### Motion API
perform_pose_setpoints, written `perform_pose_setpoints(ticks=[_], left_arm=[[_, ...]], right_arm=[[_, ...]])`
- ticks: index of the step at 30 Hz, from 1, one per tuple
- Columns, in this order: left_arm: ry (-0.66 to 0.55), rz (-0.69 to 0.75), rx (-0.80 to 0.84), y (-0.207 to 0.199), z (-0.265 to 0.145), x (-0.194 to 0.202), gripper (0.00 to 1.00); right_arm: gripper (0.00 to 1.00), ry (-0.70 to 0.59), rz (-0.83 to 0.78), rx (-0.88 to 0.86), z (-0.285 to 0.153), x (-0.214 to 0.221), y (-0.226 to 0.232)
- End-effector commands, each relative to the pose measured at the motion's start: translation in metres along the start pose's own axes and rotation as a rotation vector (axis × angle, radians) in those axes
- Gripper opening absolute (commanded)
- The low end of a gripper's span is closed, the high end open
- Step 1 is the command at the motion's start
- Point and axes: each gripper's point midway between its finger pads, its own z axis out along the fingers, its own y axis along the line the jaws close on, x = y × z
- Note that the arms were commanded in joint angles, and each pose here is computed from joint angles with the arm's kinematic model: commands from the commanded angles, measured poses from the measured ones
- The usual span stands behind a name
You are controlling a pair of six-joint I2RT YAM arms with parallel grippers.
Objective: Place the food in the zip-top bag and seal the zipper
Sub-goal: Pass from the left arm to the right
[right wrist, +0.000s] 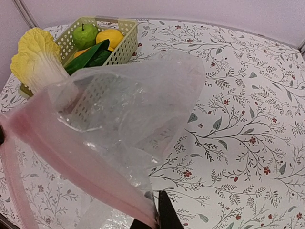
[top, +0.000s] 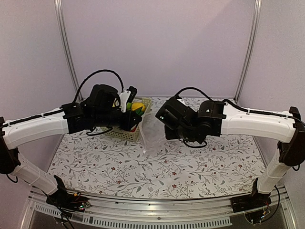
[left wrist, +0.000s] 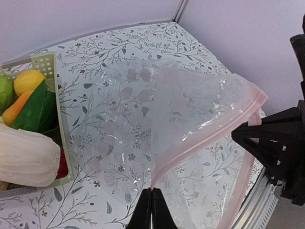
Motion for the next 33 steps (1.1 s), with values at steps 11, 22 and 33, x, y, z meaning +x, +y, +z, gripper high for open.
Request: perform_pose_setpoints(ticks=[11, 22, 33], left_arm=[[-0.103, 0.054, 0.202, -0.039, -0.031, -0.02, 0.57], [-0.081, 0.039, 0.449, -0.084, -0.043, -0.026, 0.8], [-0.07, -0.22, 0.522, -0.087, -0.022, 0.008, 0.82]], right_arm=[[0.0, -0.178, -0.07, 0.013, -0.07, -0.08, -0.06], [0.0, -0.031, -0.32, 0.113, -0.092, -0.078, -0.091], [0.0, 0.176, -0.236, -0.235, -0.029, 0.0, 0.002]])
